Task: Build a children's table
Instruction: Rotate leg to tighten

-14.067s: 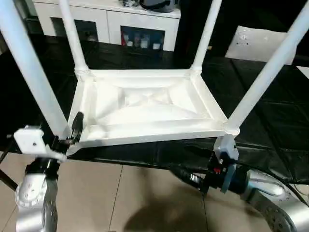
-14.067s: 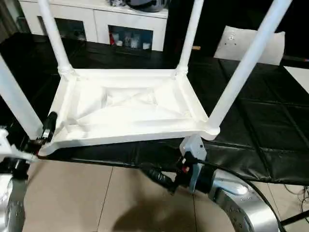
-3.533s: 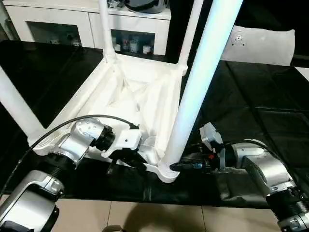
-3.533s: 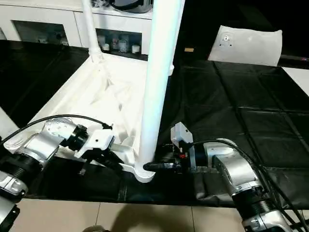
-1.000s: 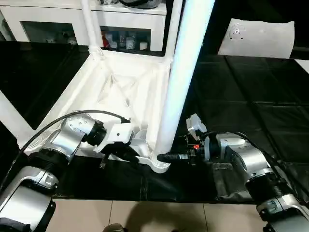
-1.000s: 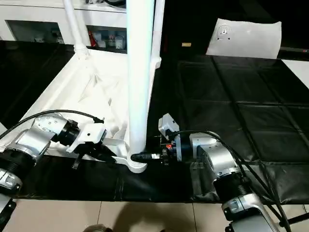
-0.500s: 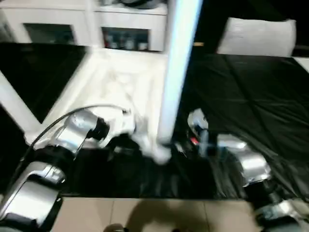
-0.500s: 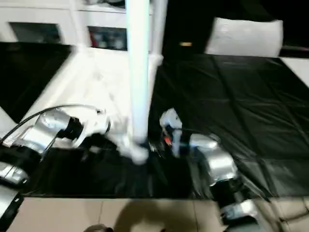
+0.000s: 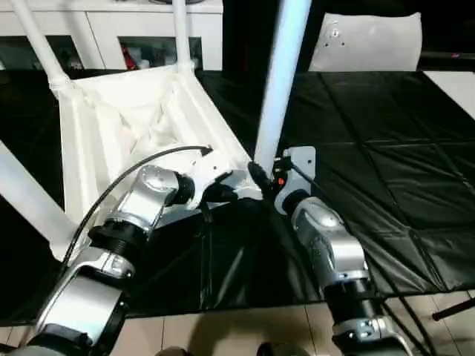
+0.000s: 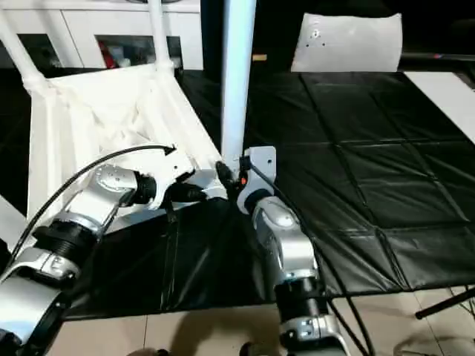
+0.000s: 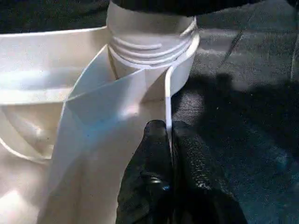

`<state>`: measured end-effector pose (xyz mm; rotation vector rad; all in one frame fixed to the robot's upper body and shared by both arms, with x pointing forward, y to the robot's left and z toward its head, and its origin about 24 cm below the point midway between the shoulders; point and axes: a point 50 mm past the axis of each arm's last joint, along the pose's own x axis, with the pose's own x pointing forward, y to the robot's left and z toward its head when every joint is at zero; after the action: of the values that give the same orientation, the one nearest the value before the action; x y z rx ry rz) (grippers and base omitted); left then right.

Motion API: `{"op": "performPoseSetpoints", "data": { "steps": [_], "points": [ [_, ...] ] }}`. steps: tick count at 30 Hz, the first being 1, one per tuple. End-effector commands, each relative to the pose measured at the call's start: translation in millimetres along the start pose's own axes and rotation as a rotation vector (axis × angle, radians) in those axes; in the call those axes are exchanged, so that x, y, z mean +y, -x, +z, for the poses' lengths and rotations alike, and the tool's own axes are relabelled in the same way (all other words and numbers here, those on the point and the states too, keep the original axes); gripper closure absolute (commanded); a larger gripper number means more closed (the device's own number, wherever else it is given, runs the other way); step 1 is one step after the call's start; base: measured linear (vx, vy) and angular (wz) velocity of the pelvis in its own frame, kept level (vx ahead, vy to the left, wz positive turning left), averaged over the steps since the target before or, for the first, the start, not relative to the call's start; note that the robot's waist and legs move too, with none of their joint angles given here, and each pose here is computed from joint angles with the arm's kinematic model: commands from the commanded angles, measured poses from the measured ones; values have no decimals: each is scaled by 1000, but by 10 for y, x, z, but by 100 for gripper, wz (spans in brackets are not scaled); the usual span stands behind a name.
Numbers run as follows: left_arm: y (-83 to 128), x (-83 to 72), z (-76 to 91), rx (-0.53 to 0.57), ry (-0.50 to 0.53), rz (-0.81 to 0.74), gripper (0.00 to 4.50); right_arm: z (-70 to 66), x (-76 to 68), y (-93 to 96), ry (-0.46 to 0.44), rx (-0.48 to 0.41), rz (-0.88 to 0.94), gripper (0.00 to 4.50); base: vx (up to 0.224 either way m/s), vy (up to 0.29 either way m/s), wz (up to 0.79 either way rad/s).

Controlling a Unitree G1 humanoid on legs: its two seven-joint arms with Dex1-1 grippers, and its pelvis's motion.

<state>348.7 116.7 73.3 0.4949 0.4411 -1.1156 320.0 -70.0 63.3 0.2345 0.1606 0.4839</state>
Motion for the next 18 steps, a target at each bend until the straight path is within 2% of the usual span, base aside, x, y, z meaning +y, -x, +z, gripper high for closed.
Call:
{"op": "performPoseSetpoints", "data": {
  "steps": [1,5,7,12,13,15,18],
  "points": [
    [-147,-179,104,-26,-83,-112,450,-166,324,-37,-22,71,192,146,0,0,0],
    [-59,-192,38,-29,-129,-172,450,-102,174,71,7,56,246,110,0,0,0],
    [22,-211,-26,-22,-164,-240,450,-49,60,178,67,63,333,95,0,0,0],
    [148,-243,-102,-28,-206,-372,450,31,-98,375,165,111,539,53,0,0,0],
    [148,-243,-102,-28,-206,-372,450,31,-98,375,165,111,539,48,0,0,0],
    [216,-246,-123,-38,-205,-447,450,82,-171,466,237,160,662,48,0,0,0],
    [262,-255,-156,-10,-234,-510,450,118,-197,510,267,186,756,48,0,0,0]
  ]
}}
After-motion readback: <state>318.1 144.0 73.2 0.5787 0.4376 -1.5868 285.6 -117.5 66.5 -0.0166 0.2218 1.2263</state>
